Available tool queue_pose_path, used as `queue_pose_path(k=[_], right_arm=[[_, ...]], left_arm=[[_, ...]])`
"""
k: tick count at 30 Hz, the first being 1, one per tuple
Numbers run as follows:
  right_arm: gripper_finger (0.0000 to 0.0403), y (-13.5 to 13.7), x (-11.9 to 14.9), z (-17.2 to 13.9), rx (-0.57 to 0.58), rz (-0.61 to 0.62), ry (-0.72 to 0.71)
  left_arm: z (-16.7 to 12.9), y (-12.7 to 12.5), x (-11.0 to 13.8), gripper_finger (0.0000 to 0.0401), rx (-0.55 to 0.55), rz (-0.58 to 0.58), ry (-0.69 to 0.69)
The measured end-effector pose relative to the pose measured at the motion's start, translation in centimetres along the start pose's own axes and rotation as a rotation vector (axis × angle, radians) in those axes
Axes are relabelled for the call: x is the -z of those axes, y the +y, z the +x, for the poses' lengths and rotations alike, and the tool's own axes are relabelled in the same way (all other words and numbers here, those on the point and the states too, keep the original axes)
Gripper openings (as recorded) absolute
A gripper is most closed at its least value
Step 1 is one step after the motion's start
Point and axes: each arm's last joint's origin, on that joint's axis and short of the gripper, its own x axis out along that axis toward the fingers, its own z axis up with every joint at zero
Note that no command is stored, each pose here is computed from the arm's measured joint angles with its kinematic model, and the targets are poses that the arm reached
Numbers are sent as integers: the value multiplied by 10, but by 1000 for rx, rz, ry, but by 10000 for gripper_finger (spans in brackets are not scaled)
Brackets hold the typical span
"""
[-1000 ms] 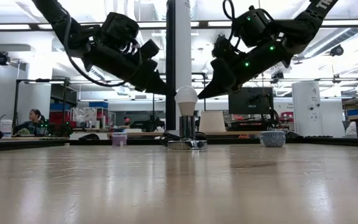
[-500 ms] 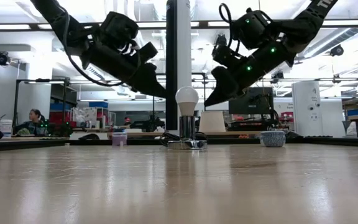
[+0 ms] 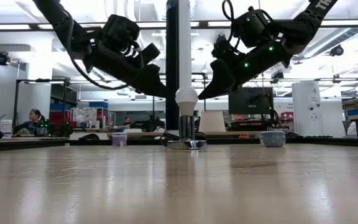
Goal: Screw lightbulb
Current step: Insert the bulb into the lamp
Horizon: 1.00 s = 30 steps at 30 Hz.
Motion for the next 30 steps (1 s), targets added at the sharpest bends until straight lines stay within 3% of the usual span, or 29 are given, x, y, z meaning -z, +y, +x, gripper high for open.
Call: queue_pose_path(k=[11, 19, 30], right_arm=[[0, 7, 2, -1, -2, 1, 33], [0, -6, 7, 4, 89, -19, 52], [0, -4, 2, 9, 20, -11, 9]], left_arm=[[-3, 5, 1, 0, -63, 22, 38], [-5, 0, 1, 0, 83, 0, 24], [-1, 3, 2, 0, 42, 0, 24]])
